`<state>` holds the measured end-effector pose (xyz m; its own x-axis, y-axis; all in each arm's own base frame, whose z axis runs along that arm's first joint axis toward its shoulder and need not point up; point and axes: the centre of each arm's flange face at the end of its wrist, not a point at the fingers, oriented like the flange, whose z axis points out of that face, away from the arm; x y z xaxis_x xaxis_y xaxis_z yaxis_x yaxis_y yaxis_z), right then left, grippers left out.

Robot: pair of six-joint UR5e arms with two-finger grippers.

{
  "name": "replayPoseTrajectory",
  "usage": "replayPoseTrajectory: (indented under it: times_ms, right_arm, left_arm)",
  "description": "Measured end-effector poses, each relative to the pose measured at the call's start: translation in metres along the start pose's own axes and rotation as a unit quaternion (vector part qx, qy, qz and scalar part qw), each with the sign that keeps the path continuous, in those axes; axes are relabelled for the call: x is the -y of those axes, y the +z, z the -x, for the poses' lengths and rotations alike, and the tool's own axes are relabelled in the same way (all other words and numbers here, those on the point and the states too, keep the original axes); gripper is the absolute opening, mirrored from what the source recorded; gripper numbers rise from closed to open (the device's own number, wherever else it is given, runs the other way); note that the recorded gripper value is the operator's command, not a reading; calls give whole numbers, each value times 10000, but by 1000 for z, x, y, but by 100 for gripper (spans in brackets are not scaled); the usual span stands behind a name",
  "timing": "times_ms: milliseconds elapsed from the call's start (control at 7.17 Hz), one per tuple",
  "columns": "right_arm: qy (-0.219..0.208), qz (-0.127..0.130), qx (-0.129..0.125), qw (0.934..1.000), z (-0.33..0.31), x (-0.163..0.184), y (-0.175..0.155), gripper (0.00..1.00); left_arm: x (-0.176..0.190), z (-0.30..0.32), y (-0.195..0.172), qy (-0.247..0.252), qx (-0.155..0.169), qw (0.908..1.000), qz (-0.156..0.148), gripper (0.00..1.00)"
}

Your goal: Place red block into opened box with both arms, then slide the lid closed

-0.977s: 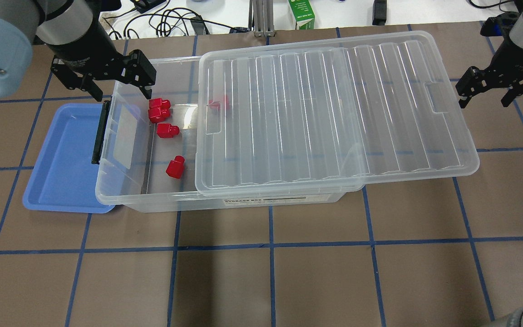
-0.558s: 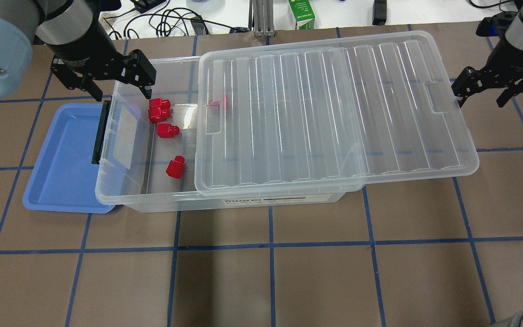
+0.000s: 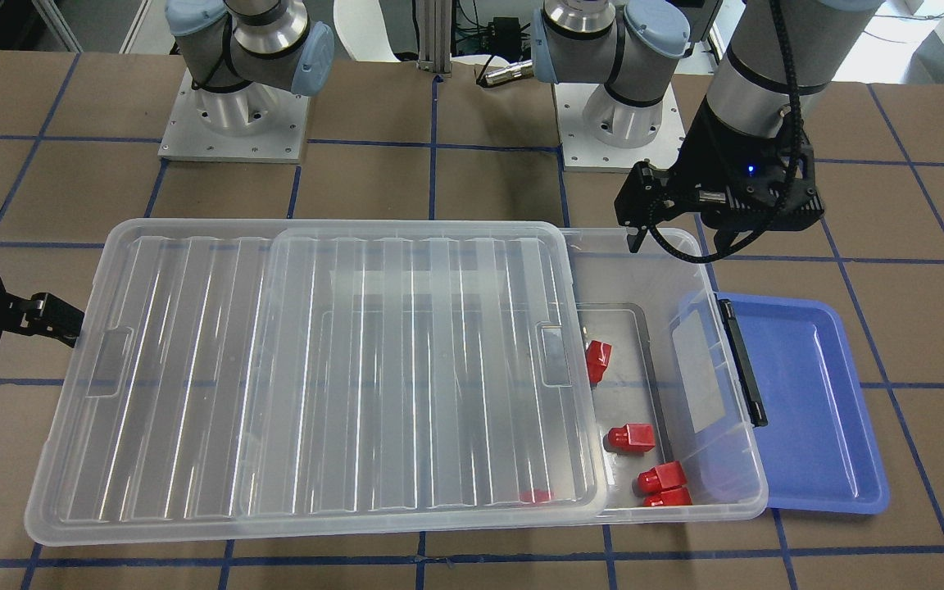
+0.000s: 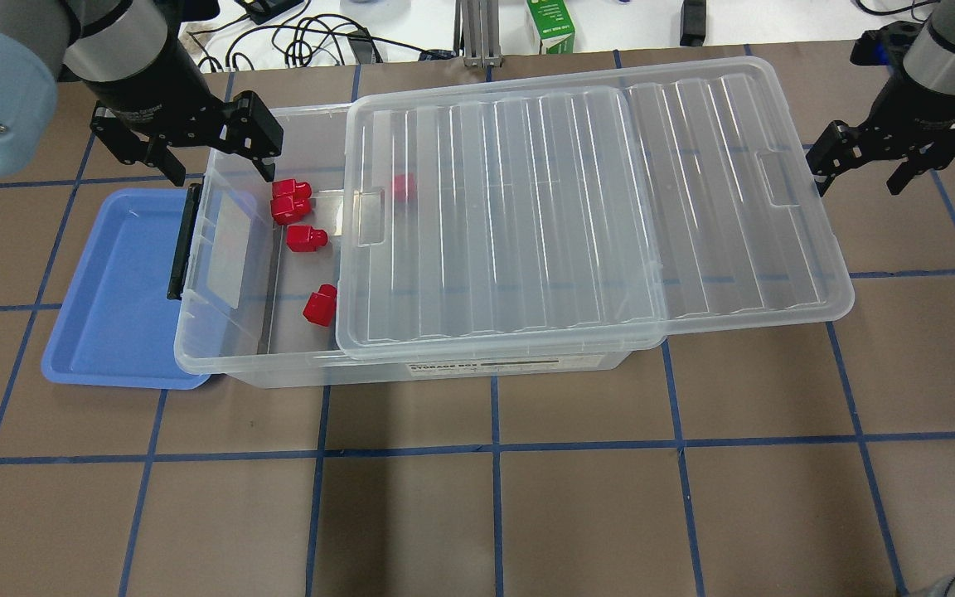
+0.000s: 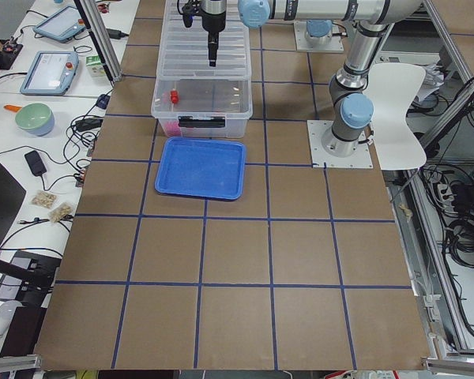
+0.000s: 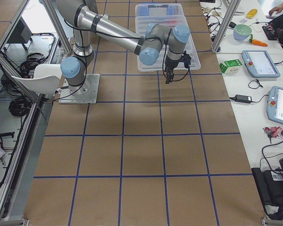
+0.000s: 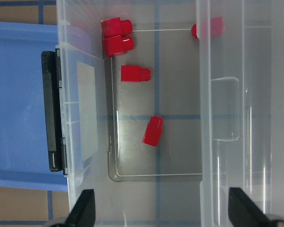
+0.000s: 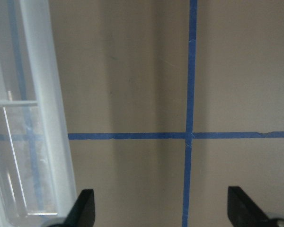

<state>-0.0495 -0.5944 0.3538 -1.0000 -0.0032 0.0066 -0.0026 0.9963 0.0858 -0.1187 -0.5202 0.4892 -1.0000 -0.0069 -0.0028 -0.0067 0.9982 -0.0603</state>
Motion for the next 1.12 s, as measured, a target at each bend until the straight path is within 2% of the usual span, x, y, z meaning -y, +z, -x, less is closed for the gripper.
replayPoseTrajectory:
  times_ms: [558, 837, 1116]
  right_arm:
    - [195, -31, 108, 9997, 52, 3, -1, 100]
    - [316, -26, 101, 9994, 83, 2, -1, 100]
    - [394, -37, 81, 9992, 114, -1, -2, 100]
  left_arm:
    - [-12, 0, -2, -6, -3, 10000, 53, 100]
    - [-34, 0, -13, -3, -30, 9997, 223, 100]
    - [-45, -1, 0, -10, -41, 9991, 425, 100]
